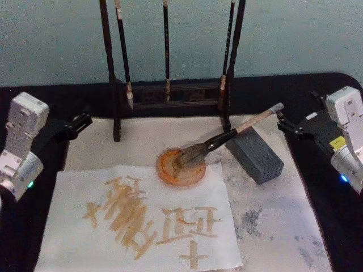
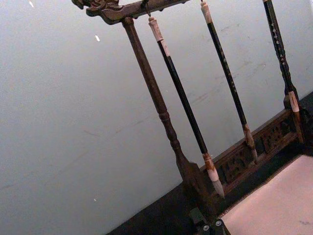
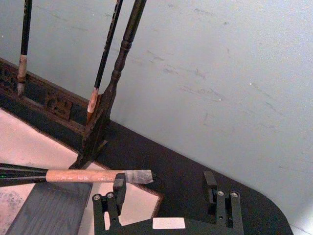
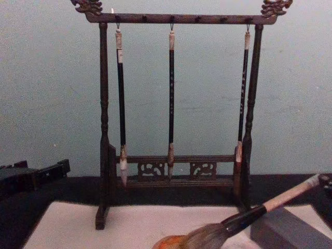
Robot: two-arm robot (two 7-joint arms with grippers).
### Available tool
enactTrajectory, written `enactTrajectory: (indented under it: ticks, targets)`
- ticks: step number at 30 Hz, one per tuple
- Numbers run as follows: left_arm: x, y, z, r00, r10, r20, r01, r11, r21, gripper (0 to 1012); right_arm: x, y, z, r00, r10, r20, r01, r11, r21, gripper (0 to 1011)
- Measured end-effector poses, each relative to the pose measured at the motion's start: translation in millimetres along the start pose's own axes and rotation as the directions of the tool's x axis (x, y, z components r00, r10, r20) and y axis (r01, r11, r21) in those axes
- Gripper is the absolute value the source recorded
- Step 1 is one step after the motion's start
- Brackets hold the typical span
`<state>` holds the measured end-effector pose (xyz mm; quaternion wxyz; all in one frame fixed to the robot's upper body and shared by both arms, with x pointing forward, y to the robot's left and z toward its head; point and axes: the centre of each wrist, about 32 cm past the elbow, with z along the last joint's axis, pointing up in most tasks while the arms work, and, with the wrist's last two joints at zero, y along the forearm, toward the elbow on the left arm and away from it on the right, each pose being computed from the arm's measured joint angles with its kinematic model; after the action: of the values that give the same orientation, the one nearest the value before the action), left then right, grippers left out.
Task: Pick up the brush from the inkstone, write on the paper, then place the brush back to its original position.
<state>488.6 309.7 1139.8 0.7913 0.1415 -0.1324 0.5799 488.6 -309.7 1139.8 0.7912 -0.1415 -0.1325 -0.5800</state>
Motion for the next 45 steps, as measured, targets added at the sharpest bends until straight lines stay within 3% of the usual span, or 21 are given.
enactTrajectory:
  ticks: [39,45]
  targets:
    - [0.0,0.0,0.0,1.0,0.0,0.0,0.0,1.0,0.0,1000,0.0,0.0,0.0,1.0,0.0,0.0,0.0,1.0,0.0,1001]
    - [0.0,0.0,0.0,1.0,0.0,0.0,0.0,1.0,0.0,1002,2.5,-4.9,-0.6,0.999,0.016,-0.037,-0.016,1.0,0.0,1002]
